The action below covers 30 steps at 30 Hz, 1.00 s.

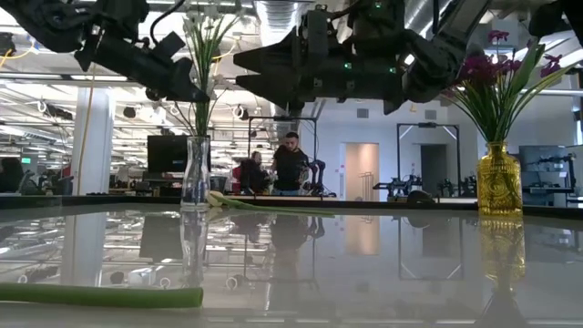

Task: Sort flowers into vase by color
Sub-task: Put the white flower into the transparent vase

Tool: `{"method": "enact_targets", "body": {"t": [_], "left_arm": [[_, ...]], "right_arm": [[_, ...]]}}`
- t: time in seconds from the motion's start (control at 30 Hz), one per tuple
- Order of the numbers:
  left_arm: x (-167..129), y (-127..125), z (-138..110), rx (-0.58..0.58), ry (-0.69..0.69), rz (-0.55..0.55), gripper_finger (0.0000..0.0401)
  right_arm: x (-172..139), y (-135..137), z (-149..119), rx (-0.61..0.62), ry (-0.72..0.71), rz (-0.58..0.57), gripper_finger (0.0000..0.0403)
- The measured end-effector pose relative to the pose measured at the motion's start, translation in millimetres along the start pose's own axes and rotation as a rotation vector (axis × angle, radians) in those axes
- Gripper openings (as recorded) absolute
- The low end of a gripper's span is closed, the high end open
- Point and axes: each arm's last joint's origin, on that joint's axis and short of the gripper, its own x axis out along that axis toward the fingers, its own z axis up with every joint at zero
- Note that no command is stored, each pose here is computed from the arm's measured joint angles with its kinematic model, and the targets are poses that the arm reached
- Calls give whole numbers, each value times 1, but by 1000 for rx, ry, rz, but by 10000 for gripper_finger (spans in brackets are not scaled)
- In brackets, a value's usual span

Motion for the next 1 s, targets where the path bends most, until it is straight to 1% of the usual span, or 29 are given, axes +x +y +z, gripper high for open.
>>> {"method": "enact_targets", "body": {"t": [0.13,0.2,0.33,0.4,0.43,0.53,0.6,0.83,1.0], "left_arm": [[4,5,-3,19,14,22,0],[3,5,-1,15,-1,19,0],[-5,4,6,-25,-61,-56,0],[-9,3,9,-26,-80,-70,0],[-11,2,10,-18,-83,-64,0],[-17,5,11,17,-74,8,0],[-18,6,11,19,-66,36,0],[-12,5,4,44,-2,45,0],[-7,5,2,73,7,75,0]], "right_arm": [[0,0,0,-8,4,0,290],[0,0,-1,-7,9,-1,290],[0,0,-2,-3,25,-4,290],[0,-1,-3,-2,31,-5,290],[0,-1,-3,-1,34,-6,290],[0,-2,-3,-2,33,-8,290],[-1,-3,-3,-2,33,-12,290],[-1,-4,-3,-3,33,-15,290],[-1,-4,-3,-1,37,-15,290]]}}
